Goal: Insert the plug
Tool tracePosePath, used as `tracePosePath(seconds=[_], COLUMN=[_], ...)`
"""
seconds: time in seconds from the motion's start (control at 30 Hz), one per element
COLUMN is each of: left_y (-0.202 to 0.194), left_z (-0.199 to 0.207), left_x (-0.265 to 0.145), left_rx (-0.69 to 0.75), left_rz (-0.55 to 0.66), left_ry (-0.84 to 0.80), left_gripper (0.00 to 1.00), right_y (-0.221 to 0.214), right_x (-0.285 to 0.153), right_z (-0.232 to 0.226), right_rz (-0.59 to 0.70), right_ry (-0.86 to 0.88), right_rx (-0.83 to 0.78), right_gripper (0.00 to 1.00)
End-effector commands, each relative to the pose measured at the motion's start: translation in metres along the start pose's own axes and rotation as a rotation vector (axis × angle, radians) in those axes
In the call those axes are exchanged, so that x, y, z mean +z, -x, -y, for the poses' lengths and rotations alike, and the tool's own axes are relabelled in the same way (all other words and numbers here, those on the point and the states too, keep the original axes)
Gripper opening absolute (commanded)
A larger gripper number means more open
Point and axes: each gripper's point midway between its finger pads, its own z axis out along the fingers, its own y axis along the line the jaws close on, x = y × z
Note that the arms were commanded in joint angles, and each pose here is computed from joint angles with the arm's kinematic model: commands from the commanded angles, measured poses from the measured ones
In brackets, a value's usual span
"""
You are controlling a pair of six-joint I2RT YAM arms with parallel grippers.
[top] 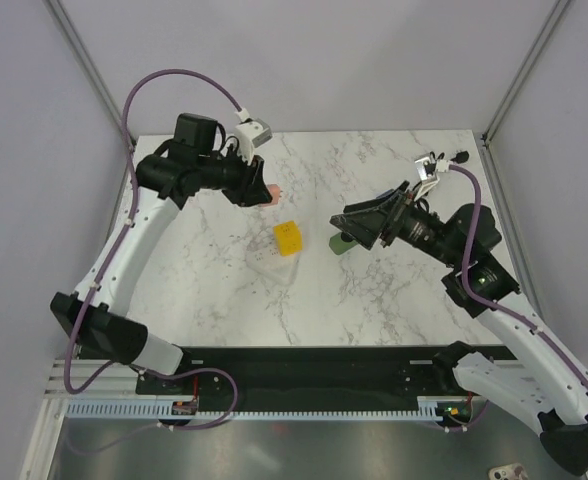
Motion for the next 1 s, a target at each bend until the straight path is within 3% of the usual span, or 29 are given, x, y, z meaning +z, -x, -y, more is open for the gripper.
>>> tracePosePath(seconds=[0.0,0.37,0.6,0.77,0.97], left_y=[-0.045,-0.126,-0.164,-0.181,-0.184], left_z=[-0.027,-0.056,-0.063,-0.072,-0.072], left_x=[-0.006,0.014,0.036,0.048,0.061], left_rx=[0.191,0.442,0.439,0.452,0.494], left_rz=[-0.250,-0.587,-0.801,-0.904,-0.941], left_ry=[0.054,-0.074,-0.140,-0.145,-0.163], left_gripper=[0.02,0.02,0.02,0.02,0.02], right_y=[-0.046,-0.091,-0.097,-0.098,-0.094], right_x=[-0.013,-0.012,-0.014,-0.016,-0.017], right_z=[0.067,0.096,0.103,0.104,0.104], right_rz=[-0.135,-0.274,-0.296,-0.304,-0.299], right_ry=[-0.273,-0.308,-0.316,-0.317,-0.326], right_rx=[0.049,0.134,0.125,0.106,0.088], right_gripper=[0.98,0.98,0.98,0.98,0.98])
